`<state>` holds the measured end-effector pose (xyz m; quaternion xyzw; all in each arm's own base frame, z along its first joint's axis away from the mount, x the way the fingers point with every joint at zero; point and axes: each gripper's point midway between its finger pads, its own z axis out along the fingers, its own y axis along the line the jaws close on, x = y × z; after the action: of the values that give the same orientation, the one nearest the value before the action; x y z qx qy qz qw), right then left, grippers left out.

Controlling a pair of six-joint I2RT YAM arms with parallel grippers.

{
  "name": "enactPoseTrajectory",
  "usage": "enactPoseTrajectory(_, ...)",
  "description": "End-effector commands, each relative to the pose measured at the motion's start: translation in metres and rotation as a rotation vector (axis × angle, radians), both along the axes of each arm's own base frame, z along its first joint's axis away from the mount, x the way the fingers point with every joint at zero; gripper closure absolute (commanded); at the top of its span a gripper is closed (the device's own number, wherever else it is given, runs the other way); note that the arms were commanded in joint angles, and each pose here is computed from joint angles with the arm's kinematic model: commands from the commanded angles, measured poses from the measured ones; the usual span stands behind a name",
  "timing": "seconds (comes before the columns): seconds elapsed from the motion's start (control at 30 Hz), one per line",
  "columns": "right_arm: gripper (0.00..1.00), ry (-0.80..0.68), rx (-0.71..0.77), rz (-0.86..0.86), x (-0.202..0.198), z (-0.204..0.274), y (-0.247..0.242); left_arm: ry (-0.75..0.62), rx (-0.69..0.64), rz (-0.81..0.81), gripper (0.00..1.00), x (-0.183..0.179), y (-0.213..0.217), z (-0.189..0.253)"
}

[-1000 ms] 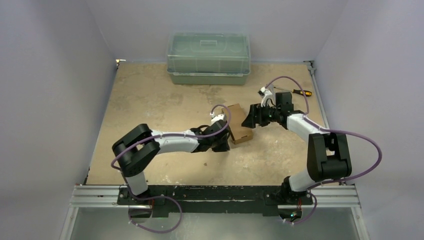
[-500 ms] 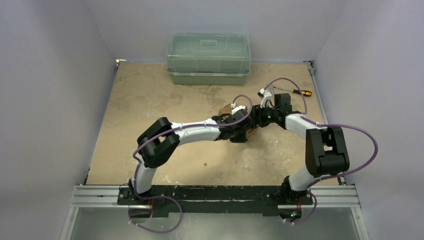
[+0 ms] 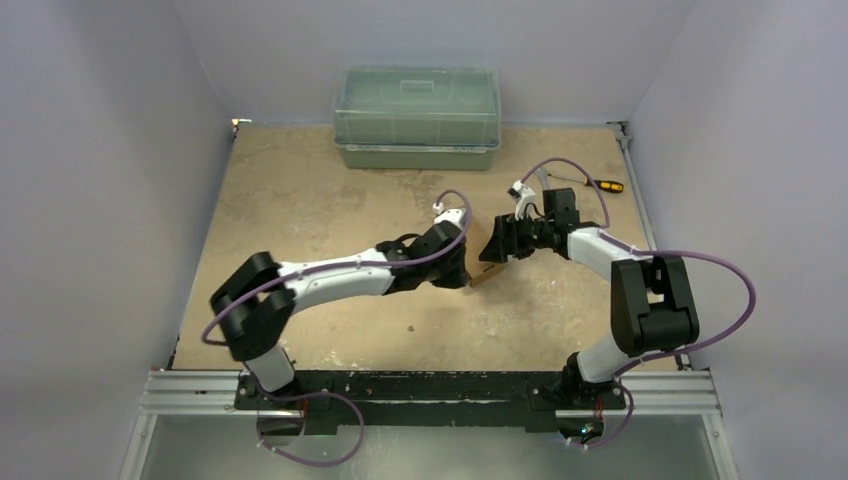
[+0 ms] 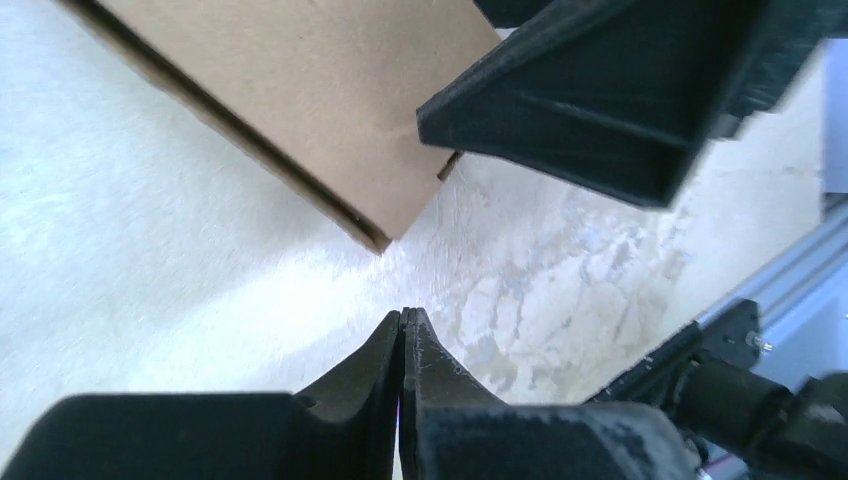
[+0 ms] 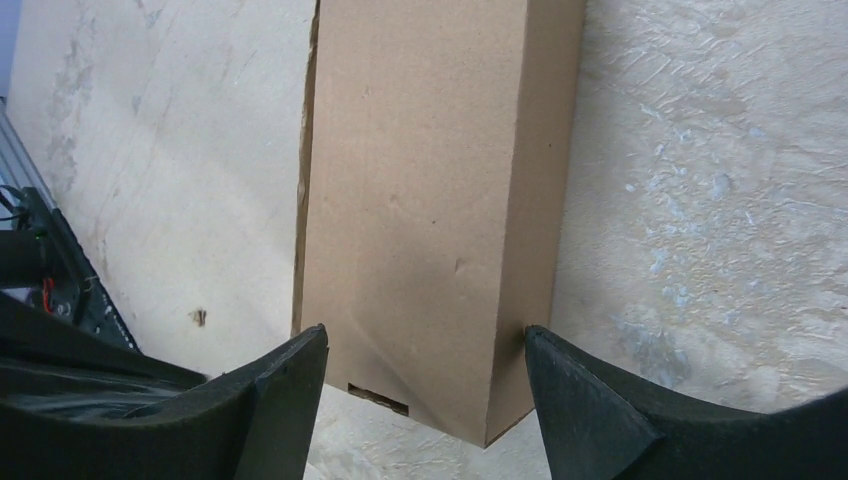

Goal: Fold the paper box

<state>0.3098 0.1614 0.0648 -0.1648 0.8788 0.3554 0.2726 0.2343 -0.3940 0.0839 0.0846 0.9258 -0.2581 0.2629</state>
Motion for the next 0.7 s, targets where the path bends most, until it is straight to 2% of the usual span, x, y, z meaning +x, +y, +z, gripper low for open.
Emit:
enactPoseTrajectory(0.0, 0.25, -0.046, 0.038, 0.031, 0.002, 0.021, 0.006, -0.112, -0.117, 0.024, 1.0, 0.006, 0.022, 0.036)
enactPoseTrajectory(0.17, 0.26, -0.043, 0.038, 0.029, 0.002, 0.02, 0.006, -0.07, -0.131, 0.057, 1.0, 0.0, 0.047, 0.012)
enactPoseTrajectory(0.3, 0.3, -0.036, 0.032, 0.023, 0.002, 0.016, 0.006, -0.045, -0.132, 0.066, 1.0, 0.002, 0.042, -0.009)
enactPoseTrajectory(0.57, 0.39, -0.008, 0.025, 0.036, -0.003, 0.007, 0.01, 0.019, -0.218, -0.012, 1.0, 0.017, -0.024, -0.015)
enactPoseTrajectory(0.67, 0.4, -0.009, 0.021, 0.06, -0.007, 0.006, 0.016, 0.02, -0.196, -0.026, 1.0, 0.032, -0.044, -0.016)
